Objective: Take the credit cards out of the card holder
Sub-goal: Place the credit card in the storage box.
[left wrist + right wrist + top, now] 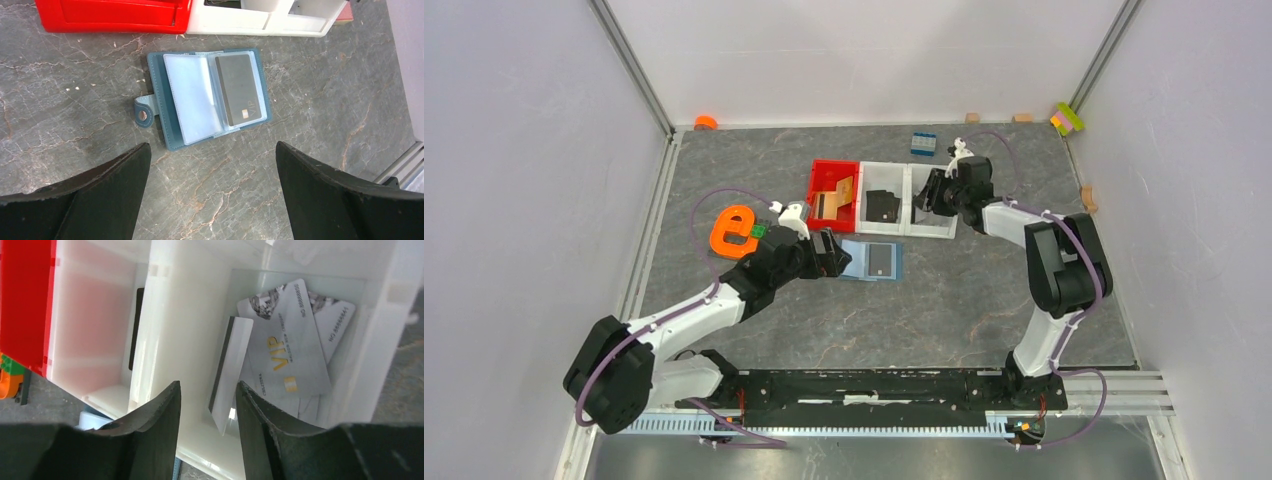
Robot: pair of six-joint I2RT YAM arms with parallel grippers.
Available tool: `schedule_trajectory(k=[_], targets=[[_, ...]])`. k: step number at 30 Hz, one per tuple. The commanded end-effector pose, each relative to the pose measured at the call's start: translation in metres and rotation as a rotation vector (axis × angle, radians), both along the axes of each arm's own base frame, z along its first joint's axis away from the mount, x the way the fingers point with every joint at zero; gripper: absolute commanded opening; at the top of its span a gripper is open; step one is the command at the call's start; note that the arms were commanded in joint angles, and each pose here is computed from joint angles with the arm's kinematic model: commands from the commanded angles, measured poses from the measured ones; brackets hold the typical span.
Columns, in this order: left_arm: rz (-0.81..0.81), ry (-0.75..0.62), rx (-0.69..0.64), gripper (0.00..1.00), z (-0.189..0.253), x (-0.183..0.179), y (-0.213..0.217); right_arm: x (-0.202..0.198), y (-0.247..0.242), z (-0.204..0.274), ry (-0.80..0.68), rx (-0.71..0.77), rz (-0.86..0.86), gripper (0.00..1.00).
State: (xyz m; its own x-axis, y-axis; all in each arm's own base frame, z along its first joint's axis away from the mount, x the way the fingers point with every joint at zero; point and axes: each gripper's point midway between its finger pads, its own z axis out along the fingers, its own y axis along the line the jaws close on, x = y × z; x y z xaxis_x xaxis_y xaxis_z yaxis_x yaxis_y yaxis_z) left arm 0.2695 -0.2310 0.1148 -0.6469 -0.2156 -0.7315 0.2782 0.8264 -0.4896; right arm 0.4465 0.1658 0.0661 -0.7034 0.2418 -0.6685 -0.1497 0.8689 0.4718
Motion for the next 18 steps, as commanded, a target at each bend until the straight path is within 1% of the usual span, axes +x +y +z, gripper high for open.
schedule_trajectory(k=[1, 3, 5, 6, 8, 10, 11, 12, 13, 14, 15, 16, 18], targets=[[-0.010, -0.032, -0.032, 1.00, 0.017, 0.007, -0.008, 0.003, -0.026, 0.031, -0.102, -0.076, -0.108, 0.50], [-0.011, -0.029, -0.027, 1.00, 0.017, 0.008, -0.008, -0.001, -0.036, 0.044, -0.131, -0.116, -0.131, 0.54], [-0.013, -0.023, -0.018, 1.00, 0.014, 0.008, -0.009, -0.005, -0.039, 0.060, -0.168, -0.127, -0.136, 0.60], [-0.013, -0.018, -0.014, 1.00, 0.013, 0.008, -0.009, -0.008, -0.039, 0.065, -0.180, -0.126, -0.132, 0.65], [-0.013, -0.010, -0.003, 1.00, 0.009, 0.009, -0.009, -0.016, -0.032, 0.076, -0.212, -0.119, -0.112, 0.71], [-0.008, -0.001, 0.011, 1.00, 0.006, 0.010, -0.008, -0.027, -0.019, 0.085, -0.248, -0.137, -0.081, 0.71], [-0.008, 0.005, 0.020, 1.00, 0.003, 0.011, -0.008, -0.033, -0.012, 0.088, -0.263, -0.160, -0.065, 0.71], [-0.008, 0.009, 0.026, 1.00, 0.001, 0.011, -0.008, -0.040, -0.005, 0.090, -0.274, -0.204, -0.064, 0.74], [-0.008, 0.013, 0.031, 1.00, 0.000, 0.012, -0.008, -0.051, 0.007, 0.091, -0.289, -0.241, -0.041, 0.80], [-0.011, 0.018, 0.035, 1.00, -0.002, 0.012, -0.009, -0.061, 0.016, 0.092, -0.306, -0.268, -0.028, 0.83], [-0.016, 0.020, 0.041, 1.00, -0.003, 0.012, -0.009, -0.072, 0.026, 0.094, -0.325, -0.279, -0.002, 0.95], [-0.018, 0.025, 0.048, 1.00, -0.006, 0.013, -0.009, -0.084, 0.031, 0.090, -0.330, -0.284, 0.016, 0.98], [-0.016, 0.031, 0.065, 1.00, -0.009, 0.014, -0.009, -0.099, 0.029, 0.088, -0.351, -0.263, 0.028, 0.98]])
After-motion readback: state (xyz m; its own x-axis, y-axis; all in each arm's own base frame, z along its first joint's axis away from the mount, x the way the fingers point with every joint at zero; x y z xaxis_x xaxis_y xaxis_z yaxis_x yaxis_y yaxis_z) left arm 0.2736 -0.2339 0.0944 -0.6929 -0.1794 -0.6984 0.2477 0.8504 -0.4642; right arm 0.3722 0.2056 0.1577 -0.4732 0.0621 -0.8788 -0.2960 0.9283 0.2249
